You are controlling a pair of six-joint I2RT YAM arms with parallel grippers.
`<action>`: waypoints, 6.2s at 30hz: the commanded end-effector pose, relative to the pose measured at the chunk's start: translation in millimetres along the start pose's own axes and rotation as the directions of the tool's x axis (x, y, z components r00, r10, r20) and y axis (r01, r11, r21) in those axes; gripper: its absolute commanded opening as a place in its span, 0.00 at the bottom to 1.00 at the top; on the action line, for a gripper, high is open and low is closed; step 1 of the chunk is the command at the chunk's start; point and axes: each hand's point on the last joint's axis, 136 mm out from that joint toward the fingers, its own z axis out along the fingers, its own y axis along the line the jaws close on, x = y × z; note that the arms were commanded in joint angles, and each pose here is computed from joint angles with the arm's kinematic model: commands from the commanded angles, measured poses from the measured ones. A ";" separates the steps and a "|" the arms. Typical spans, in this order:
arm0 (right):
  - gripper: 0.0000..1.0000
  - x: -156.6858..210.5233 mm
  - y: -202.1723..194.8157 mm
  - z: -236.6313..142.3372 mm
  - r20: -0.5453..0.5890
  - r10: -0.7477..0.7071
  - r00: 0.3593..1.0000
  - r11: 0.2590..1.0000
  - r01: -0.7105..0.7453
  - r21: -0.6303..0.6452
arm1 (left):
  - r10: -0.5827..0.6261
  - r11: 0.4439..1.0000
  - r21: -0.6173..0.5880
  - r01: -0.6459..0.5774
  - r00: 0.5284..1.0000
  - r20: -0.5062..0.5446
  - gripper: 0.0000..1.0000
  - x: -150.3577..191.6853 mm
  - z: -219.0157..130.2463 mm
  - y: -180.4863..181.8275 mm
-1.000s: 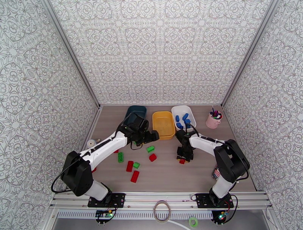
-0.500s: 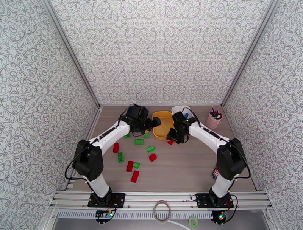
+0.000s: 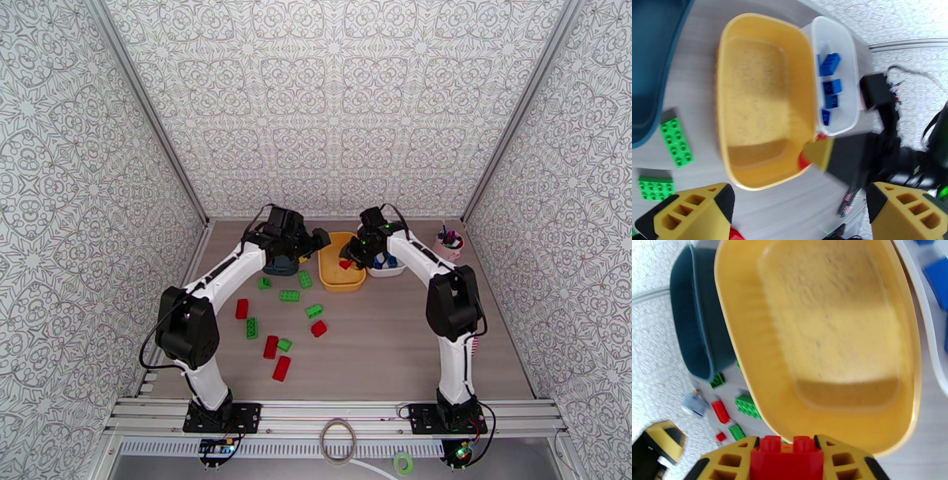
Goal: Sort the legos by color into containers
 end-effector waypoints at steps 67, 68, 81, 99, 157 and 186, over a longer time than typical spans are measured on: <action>0.61 234.3 -169.2 -97.6 -0.032 -0.019 0.999 0.961 0.027 0.275 | 0.476 0.649 -0.245 -0.720 0.636 -0.607 0.47 229.9 46.4 97.7; 0.61 233.4 -168.0 -96.2 -0.034 -0.021 0.999 0.961 0.029 0.274 | 0.475 0.653 -0.245 -0.717 0.639 -0.605 0.45 231.2 46.6 96.5; 0.60 221.3 -138.1 -72.2 -0.058 -0.040 0.998 0.983 0.050 0.176 | 0.408 0.806 -0.220 -0.549 0.786 -0.464 0.31 210.0 28.0 59.1; 0.68 145.9 -4.7 -44.8 -0.031 -0.138 0.990 0.986 0.135 -0.095 | 0.128 0.991 0.047 -0.122 0.980 -0.151 0.32 65.2 19.1 -6.9; 0.88 302.8 -89.2 -24.7 -0.191 -0.288 0.938 0.921 0.326 0.212 | 0.013 0.823 -0.559 -0.103 0.987 -0.162 0.95 268.0 -105.9 162.9; 0.80 300.7 -123.1 -64.4 -0.091 -0.234 0.968 0.942 0.249 0.226 | 0.017 0.800 -0.559 -0.220 0.939 -0.345 0.49 318.6 -53.7 193.1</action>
